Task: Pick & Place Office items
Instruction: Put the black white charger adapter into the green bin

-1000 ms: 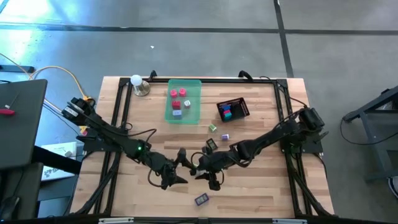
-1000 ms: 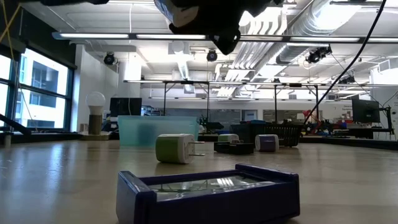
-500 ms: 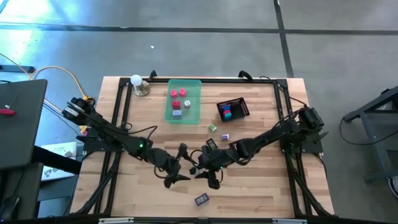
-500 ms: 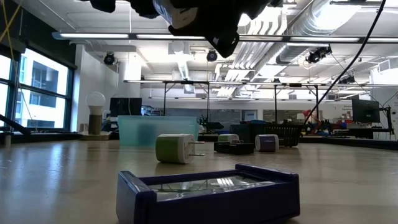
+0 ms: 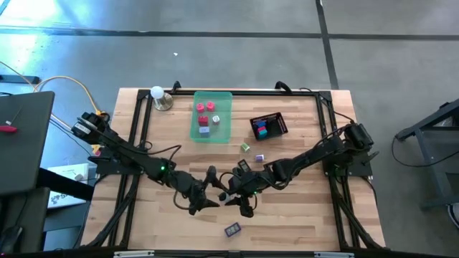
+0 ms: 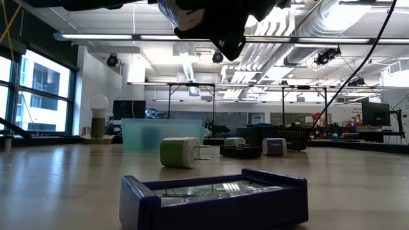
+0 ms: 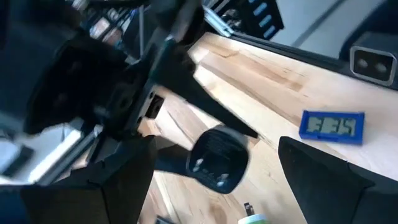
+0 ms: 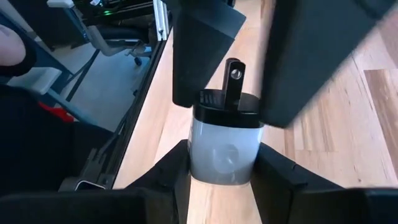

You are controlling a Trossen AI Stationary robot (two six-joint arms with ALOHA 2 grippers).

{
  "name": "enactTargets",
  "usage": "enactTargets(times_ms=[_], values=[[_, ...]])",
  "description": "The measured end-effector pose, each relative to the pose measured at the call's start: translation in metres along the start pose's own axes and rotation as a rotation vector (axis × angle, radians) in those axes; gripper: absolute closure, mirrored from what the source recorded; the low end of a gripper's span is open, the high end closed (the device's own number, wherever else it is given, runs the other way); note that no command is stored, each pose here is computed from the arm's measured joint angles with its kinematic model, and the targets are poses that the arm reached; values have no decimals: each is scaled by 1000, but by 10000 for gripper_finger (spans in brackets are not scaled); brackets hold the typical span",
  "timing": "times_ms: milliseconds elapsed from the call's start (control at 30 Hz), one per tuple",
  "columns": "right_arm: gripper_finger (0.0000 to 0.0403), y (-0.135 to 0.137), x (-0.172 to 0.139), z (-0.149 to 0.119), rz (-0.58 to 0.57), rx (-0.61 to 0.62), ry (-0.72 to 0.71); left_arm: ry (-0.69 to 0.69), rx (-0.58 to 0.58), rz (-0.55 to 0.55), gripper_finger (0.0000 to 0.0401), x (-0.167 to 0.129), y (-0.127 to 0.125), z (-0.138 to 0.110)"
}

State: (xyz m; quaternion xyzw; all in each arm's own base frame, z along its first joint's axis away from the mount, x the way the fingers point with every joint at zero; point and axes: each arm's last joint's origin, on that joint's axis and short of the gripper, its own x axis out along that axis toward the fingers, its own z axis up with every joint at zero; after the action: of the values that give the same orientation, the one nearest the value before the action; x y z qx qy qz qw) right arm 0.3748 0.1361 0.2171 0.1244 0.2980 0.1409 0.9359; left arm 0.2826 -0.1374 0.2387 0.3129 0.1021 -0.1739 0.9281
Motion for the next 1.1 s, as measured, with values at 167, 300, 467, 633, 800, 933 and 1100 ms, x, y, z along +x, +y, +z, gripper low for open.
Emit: enactTargets(times_ms=[167,300,467,633,800,933,1100], values=[[283,0,0,0,2,-3,1,-10,79,-32,73,0,-1,0],[280,0,0,0,1,-5,2,-26,143,-72,73,6,-5,-4],[283,-2,0,1,-2,-9,0,-39,253,-58,73,21,-13,-11],[281,-2,0,0,-3,-4,4,-52,291,-41,73,31,-18,-16],[282,-2,0,0,-6,-4,5,-36,289,-18,74,32,-19,-17],[283,-3,0,0,-7,-4,5,-35,297,-15,95,32,-19,-17],[275,-3,0,-1,0,-5,14,-28,290,-11,164,32,-18,-17]])
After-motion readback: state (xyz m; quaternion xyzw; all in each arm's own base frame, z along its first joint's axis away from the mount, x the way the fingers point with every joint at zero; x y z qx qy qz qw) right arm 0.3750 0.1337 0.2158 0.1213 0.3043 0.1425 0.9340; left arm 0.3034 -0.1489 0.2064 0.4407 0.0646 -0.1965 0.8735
